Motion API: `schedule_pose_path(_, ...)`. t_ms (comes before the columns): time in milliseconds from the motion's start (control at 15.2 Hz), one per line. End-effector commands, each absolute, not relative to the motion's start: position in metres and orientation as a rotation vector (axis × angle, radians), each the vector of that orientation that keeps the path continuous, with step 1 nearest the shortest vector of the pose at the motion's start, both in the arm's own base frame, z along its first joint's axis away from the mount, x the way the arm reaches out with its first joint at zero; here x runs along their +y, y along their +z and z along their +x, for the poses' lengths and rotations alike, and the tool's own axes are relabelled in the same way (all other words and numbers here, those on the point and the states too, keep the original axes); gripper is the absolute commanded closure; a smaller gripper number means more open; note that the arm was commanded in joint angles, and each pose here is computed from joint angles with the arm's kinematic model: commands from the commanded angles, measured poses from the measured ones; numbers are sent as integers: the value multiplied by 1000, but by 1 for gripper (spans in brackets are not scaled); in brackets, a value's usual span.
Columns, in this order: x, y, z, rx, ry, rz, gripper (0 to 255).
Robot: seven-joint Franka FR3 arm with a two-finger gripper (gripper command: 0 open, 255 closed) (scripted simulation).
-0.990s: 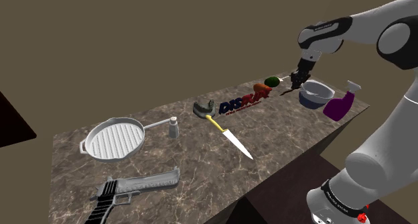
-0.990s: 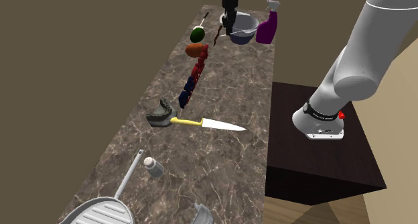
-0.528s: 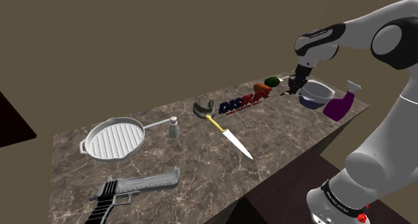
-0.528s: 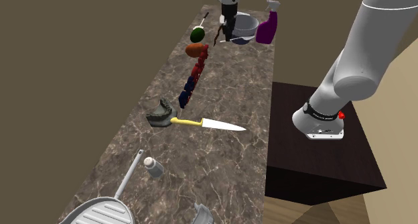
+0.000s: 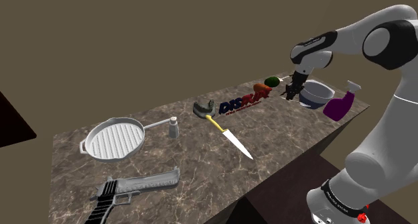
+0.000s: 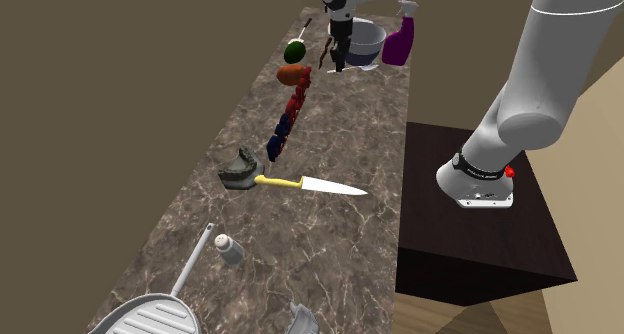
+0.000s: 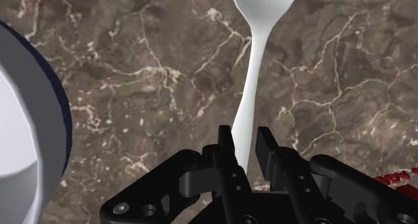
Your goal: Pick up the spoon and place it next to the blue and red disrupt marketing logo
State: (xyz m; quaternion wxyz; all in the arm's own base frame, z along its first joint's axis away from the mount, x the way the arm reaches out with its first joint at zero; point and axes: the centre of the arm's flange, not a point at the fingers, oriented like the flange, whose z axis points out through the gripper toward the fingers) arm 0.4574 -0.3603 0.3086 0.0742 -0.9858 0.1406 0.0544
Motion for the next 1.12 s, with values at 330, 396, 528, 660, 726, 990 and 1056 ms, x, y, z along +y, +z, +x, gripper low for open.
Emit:
schedule_pose_path(330, -359, 271, 458, 422, 163, -2959, 255)
schedule_pose_path(396, -359, 266, 458, 422, 163, -2959, 255)
schedule_pose_path(528, -359, 260, 458, 422, 163, -2959, 255)
schedule_pose_path(660, -359, 260, 458, 422, 163, -2959, 255)
schedule_pose_path(726, -359, 260, 458, 422, 163, -2959, 255)
schedule_pose_path(990, -359, 260, 458, 422, 163, -2959, 255)
schedule_pose_path(1056, -359, 260, 458, 422, 163, -2959, 0)
